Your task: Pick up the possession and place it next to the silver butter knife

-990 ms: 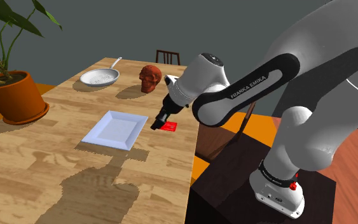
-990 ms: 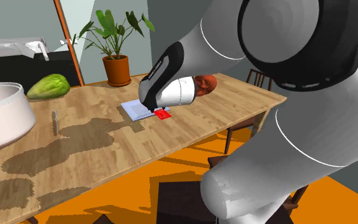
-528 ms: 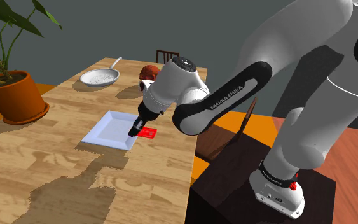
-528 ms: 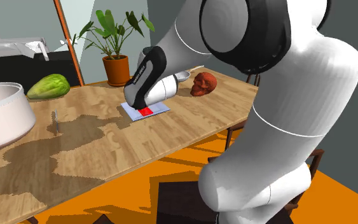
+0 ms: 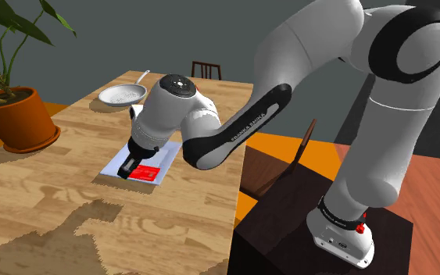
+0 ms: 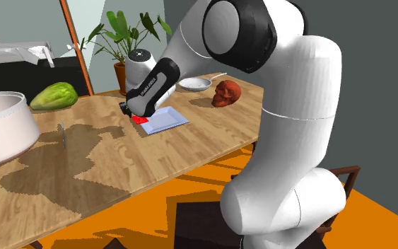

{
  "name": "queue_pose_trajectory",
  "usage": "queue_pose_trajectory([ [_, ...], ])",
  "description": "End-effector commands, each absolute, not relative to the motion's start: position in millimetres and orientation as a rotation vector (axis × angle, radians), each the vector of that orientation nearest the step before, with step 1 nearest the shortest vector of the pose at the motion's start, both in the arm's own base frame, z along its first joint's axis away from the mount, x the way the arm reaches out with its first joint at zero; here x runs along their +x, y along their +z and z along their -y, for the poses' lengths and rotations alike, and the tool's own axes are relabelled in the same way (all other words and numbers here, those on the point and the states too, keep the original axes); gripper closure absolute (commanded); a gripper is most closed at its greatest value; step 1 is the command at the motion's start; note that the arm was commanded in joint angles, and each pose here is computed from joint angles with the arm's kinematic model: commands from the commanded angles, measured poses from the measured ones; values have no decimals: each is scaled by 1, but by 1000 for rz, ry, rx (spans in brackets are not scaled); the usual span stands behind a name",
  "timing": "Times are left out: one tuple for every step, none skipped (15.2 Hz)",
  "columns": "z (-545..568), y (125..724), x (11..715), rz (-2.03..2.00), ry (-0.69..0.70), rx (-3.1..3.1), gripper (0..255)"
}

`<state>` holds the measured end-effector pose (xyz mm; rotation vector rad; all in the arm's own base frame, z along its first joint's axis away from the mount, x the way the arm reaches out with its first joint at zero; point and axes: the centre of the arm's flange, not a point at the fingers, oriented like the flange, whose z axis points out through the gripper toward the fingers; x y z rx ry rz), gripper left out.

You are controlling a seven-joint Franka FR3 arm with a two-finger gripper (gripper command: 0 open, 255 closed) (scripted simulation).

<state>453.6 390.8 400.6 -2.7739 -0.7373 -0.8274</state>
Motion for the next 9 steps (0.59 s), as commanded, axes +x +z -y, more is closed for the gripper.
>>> queue_pose_trajectory([
  [-415, 401, 464, 736, -830, -2776, 255],
  [-427, 401, 469, 736, -830, -2776, 255],
  [-439, 401, 475, 736, -830, -2776, 255],
  [-451, 401, 480, 736, -830, -2776, 255],
  [-463, 401, 485, 736, -830, -2776, 255],
  [-475, 401, 490, 736, -830, -2776, 255],
  [-488, 401, 495, 736, -830, -2776, 255],
  [-500, 401, 501, 736, -830, -2776, 255],
  [-512, 402, 506, 736, -830, -2776, 255],
])
